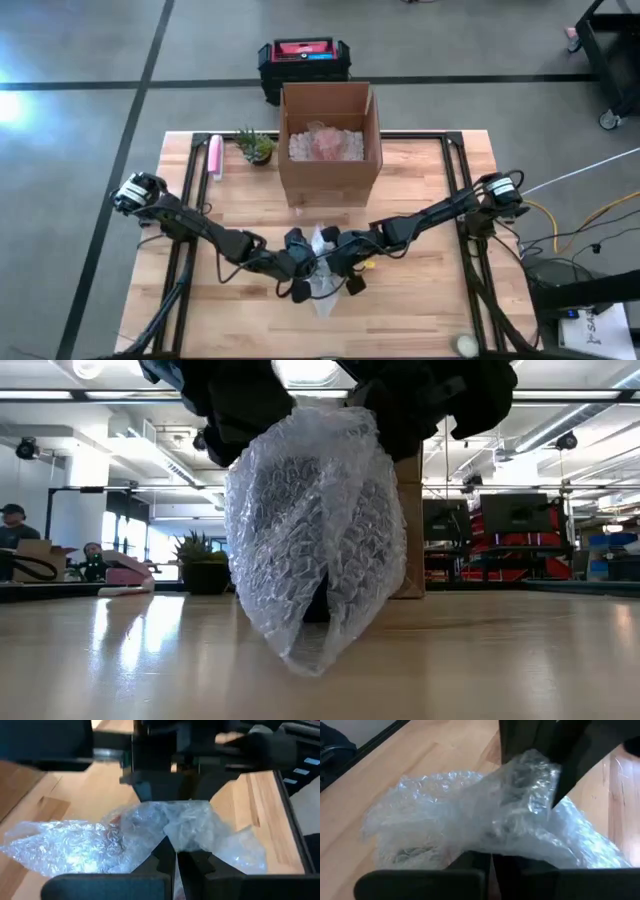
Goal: Wrap mug
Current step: Wrap the black mug with the bubble wrap
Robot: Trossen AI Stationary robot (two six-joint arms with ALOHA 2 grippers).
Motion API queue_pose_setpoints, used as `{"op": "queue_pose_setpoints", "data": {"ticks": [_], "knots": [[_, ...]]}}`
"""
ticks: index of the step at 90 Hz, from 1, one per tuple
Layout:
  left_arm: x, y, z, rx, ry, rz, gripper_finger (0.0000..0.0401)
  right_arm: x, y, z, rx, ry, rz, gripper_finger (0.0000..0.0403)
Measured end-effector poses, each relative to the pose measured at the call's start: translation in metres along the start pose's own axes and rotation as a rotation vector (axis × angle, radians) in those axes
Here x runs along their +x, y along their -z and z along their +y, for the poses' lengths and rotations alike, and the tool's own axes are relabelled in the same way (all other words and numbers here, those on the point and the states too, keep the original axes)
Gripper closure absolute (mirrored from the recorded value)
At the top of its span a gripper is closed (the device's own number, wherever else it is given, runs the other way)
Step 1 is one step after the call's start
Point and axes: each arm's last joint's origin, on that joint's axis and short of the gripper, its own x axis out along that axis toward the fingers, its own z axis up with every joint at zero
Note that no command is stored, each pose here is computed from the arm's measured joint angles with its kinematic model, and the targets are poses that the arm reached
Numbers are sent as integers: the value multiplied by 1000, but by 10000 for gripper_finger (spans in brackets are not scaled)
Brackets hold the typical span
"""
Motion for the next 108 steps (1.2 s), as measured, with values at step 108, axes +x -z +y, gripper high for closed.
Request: {"op": "queue_pose_setpoints", "data": {"ticks": [108], "knots": [[-13,-5,-2,-64,4,76,401,32,-18,-9,26,48,359,401]]}}
